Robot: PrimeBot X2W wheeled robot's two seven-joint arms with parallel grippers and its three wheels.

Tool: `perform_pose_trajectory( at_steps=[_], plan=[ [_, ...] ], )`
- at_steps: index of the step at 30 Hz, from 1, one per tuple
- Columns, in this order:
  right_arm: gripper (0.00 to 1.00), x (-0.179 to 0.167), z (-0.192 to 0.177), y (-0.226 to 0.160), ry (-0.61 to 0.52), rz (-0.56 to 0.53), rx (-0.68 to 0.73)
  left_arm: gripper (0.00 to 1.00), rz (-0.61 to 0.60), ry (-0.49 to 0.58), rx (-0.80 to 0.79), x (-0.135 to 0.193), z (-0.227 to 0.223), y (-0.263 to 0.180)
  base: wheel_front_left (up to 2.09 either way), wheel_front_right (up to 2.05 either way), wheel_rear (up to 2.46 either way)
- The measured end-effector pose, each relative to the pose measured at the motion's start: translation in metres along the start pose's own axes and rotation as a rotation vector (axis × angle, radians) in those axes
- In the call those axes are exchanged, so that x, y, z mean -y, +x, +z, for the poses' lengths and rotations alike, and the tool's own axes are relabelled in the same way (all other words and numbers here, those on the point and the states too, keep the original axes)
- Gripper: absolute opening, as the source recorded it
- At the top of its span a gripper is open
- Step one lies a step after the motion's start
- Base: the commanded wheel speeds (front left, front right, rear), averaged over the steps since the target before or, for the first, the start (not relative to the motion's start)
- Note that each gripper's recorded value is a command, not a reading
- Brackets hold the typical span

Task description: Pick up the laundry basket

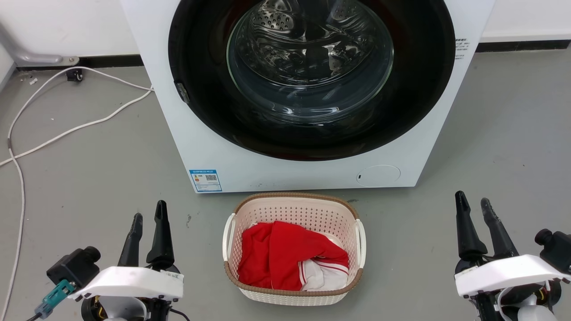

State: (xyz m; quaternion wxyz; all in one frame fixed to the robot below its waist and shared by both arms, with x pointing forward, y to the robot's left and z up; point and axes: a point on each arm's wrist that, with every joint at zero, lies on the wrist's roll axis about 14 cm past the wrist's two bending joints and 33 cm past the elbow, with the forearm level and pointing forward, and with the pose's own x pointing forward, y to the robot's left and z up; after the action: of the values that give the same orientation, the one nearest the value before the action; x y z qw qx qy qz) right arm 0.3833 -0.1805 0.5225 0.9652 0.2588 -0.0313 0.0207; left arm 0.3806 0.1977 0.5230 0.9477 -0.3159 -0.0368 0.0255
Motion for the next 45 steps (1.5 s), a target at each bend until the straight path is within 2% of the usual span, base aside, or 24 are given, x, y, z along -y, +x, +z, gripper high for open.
perform_pose_trajectory(
  at_steps=[18, 45],
  plan=[
    [1.0, -0.008, 0.0, -0.002, -0.228, 0.041, 0.016, 1.0, -0.026, 0.201, 0.023, 0.003, 0.0, -0.003, 0.0, 0.0, 0.0],
    [1.0, -0.016, -0.002, -0.003, -0.474, 0.097, 0.039, 1.0, -0.05, 0.446, 0.05, 0.004, -0.002, -0.006, 0.0, 0.0, 0.0]
  ],
)
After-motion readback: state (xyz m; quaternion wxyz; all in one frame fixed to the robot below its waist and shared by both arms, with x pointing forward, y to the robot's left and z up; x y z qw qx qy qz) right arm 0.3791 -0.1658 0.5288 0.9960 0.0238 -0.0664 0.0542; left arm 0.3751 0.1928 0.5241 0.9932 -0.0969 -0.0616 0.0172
